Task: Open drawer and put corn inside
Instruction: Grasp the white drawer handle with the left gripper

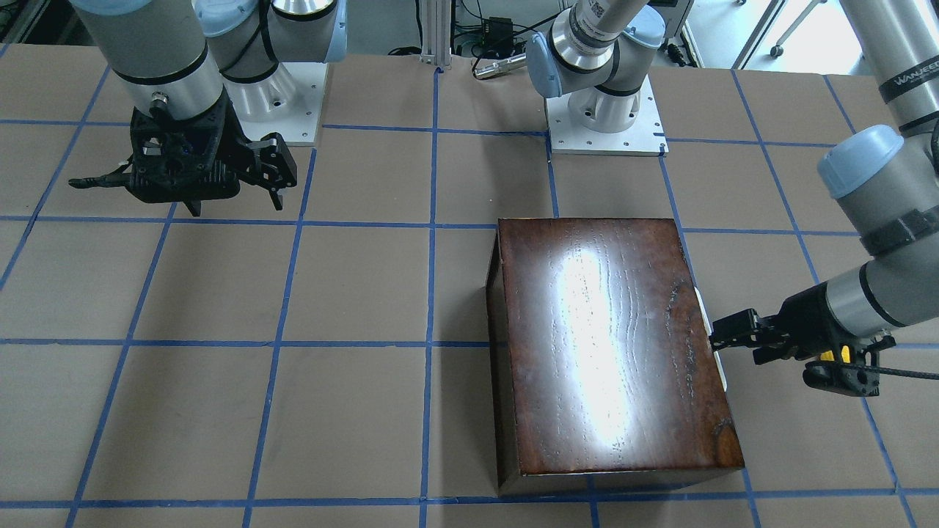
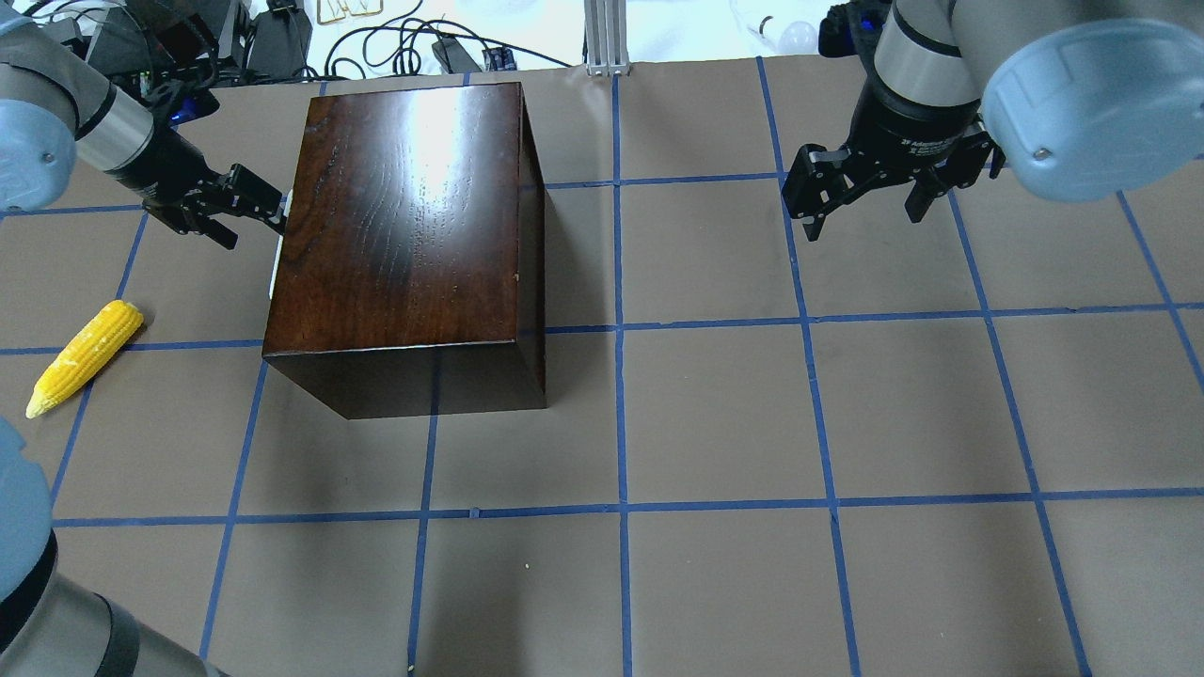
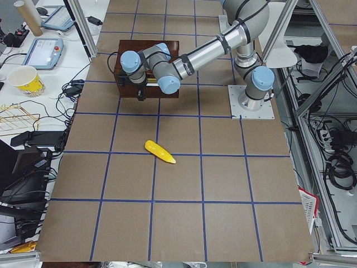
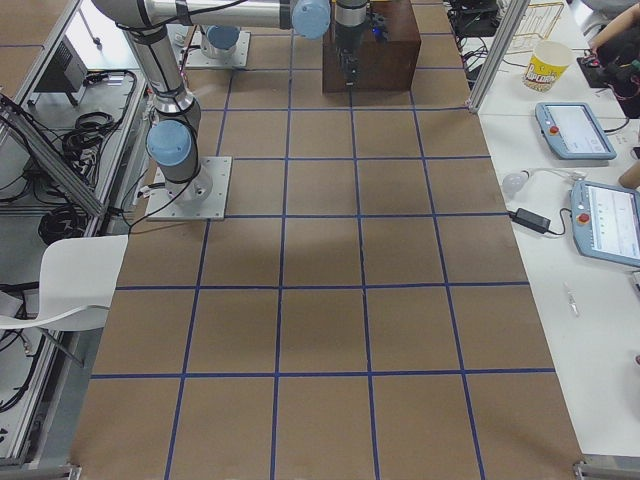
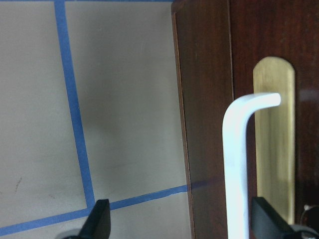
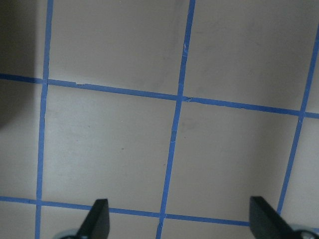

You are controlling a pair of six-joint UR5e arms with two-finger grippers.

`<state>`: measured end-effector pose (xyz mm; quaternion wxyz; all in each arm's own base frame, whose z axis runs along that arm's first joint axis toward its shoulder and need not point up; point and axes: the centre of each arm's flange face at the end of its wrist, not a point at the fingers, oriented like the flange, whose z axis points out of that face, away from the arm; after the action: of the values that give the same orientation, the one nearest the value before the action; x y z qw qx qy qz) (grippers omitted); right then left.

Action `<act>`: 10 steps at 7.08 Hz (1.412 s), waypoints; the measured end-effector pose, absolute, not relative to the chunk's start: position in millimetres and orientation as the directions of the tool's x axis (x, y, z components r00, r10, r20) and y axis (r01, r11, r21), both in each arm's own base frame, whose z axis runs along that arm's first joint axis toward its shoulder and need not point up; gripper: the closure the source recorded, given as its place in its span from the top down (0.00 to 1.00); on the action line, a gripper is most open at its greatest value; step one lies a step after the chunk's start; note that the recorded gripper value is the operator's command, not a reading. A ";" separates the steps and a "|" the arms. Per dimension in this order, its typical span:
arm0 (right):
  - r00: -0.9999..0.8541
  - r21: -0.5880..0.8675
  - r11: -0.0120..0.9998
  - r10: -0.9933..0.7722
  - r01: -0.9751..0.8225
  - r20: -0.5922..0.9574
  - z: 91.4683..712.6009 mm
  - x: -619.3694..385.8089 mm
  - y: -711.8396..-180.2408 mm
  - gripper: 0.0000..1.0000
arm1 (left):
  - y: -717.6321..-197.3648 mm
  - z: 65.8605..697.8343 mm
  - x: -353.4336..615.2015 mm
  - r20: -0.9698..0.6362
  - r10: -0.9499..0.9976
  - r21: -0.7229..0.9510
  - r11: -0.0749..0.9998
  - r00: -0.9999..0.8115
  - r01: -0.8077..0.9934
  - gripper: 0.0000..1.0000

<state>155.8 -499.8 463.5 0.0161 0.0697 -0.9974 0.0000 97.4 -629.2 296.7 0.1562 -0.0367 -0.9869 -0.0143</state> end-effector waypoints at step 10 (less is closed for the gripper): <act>-0.990 0.002 0.991 -0.137 -0.137 0.032 463.6 154.8 -499.9 1.00 | -637.8 291.4 108.7 0.305 0.103 -0.022 0.995 -0.947 0.101 1.00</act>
<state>154.8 -499.9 463.6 0.0161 0.0688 -0.9975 0.0001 108.7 -637.8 291.4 0.1546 -0.0518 -0.9866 0.0029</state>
